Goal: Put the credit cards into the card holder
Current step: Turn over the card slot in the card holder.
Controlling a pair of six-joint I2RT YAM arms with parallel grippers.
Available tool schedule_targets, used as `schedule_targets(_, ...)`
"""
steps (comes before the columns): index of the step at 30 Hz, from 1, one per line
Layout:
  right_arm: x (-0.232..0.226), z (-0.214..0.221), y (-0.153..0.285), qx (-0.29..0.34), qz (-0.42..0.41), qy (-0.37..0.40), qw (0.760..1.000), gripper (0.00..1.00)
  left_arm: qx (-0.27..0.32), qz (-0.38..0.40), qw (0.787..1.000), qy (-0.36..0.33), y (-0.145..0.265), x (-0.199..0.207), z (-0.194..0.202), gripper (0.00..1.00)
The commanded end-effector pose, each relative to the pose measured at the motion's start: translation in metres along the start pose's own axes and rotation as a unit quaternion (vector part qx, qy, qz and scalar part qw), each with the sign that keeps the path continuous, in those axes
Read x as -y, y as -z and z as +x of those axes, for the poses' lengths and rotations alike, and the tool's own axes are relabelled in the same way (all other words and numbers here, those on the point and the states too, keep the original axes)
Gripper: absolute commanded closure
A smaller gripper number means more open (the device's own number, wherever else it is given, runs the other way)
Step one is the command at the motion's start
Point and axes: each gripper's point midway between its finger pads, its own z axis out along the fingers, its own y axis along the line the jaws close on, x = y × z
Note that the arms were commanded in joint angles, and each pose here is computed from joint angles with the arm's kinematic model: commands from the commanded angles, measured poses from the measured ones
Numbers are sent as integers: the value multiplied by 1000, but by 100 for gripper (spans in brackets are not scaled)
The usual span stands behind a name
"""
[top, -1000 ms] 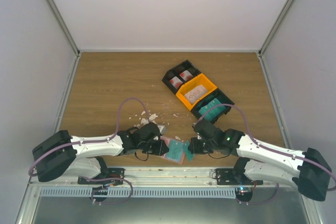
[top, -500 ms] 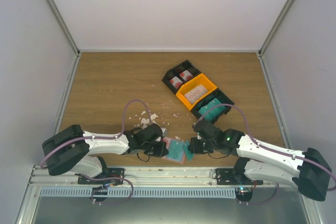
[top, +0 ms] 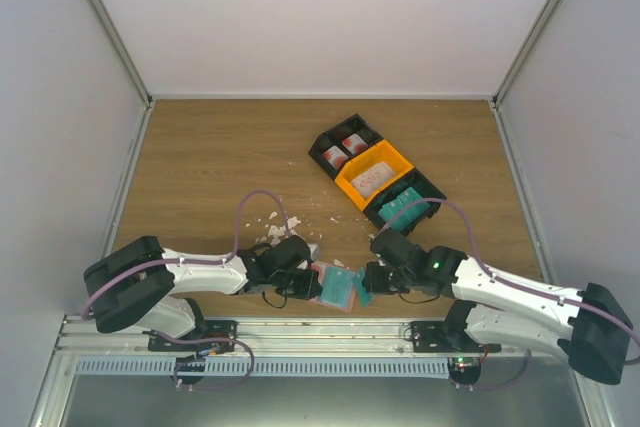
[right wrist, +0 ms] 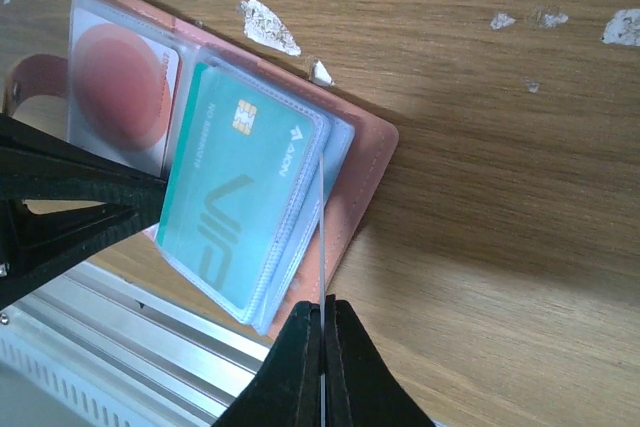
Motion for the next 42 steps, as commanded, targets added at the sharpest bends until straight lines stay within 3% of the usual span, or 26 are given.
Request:
schedule_targets(1, 5, 1, 2, 6, 12, -6, 1000, 99, -4, -29, 1000, 3, 0, -16, 7, 95)
schedule_targets(8, 1, 0, 2, 7, 1, -3, 1000, 99, 57, 33, 997, -26, 30, 24, -18, 87)
schedule_targets(12, -5, 0, 2, 6, -11, 4, 1000, 99, 50, 34, 998, -29, 26, 24, -17, 79)
schedule_targets(18, -8, 1, 1, 1, -19, 9, 1000, 100, 19, 19, 999, -23, 8, 14, -9, 78)
schedule_targets(29, -4, 2, 0, -1, -10, 5, 1000, 100, 0, 1, 1000, -17, -5, 3, -4, 95)
schedule_targets(42, -15, -1, 1, 6, -40, 15, 999, 100, -17, -27, 999, -4, -12, -13, 5, 98)
